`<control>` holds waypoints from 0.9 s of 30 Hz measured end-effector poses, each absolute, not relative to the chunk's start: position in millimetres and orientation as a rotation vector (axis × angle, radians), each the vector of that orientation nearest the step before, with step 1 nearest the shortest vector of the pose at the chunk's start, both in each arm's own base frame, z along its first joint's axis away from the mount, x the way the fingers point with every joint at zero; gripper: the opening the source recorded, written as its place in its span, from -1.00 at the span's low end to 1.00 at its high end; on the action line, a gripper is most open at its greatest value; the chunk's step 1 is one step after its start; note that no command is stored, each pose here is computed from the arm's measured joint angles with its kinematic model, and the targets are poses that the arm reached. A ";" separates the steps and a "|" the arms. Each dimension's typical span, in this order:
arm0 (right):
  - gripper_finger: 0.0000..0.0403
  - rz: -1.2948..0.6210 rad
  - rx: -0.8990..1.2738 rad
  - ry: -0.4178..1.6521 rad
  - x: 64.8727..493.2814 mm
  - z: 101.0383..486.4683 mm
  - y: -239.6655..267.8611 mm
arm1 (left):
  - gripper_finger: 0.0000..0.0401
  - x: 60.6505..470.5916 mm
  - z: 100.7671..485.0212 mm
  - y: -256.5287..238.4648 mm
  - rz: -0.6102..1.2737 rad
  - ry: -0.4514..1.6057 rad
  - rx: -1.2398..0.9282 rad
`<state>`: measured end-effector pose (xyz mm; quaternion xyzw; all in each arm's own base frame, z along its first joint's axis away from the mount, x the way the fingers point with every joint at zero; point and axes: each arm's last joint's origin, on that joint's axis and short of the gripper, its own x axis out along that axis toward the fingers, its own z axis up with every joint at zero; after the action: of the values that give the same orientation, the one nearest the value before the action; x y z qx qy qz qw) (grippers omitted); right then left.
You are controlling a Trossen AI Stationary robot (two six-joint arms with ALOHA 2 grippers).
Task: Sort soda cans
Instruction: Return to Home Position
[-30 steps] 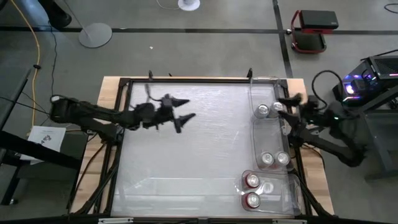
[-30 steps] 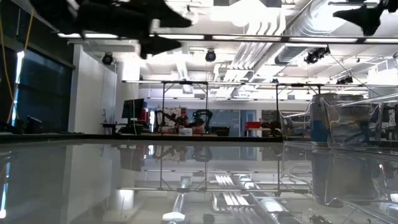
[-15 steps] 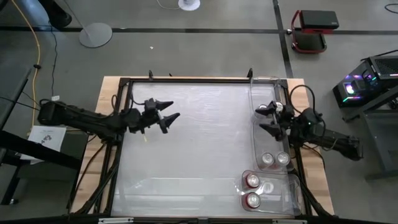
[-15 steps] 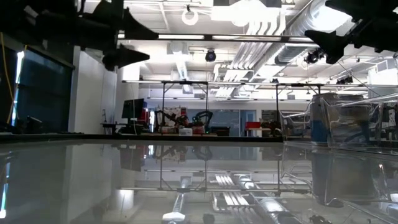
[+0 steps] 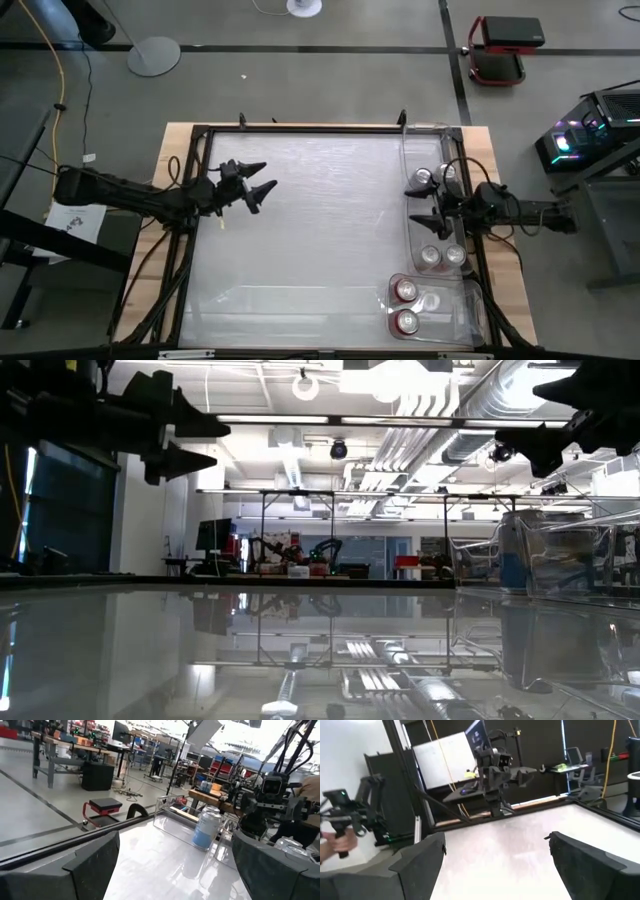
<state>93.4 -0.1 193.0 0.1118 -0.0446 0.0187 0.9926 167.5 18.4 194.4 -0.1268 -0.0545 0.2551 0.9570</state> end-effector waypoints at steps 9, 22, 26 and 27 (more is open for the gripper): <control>0.72 0.003 0.160 -0.050 95.2 183.4 4.7 | 0.80 166.6 195.3 17.9 0.509 -0.105 -0.231; 0.72 0.025 0.204 0.019 99.8 165.1 6.0 | 0.80 164.9 192.2 15.7 0.378 -0.080 -0.161; 0.72 0.020 0.200 0.023 100.1 164.8 5.9 | 0.80 144.7 171.4 18.8 0.390 -0.113 -0.180; 0.72 0.020 0.204 0.023 100.2 164.8 5.9 | 0.80 142.4 170.0 19.0 0.375 -0.109 -0.185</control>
<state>100.2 5.9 164.8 0.1020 0.0116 0.0100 0.9947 142.4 19.0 170.0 -0.0920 -0.0541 0.1858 0.9768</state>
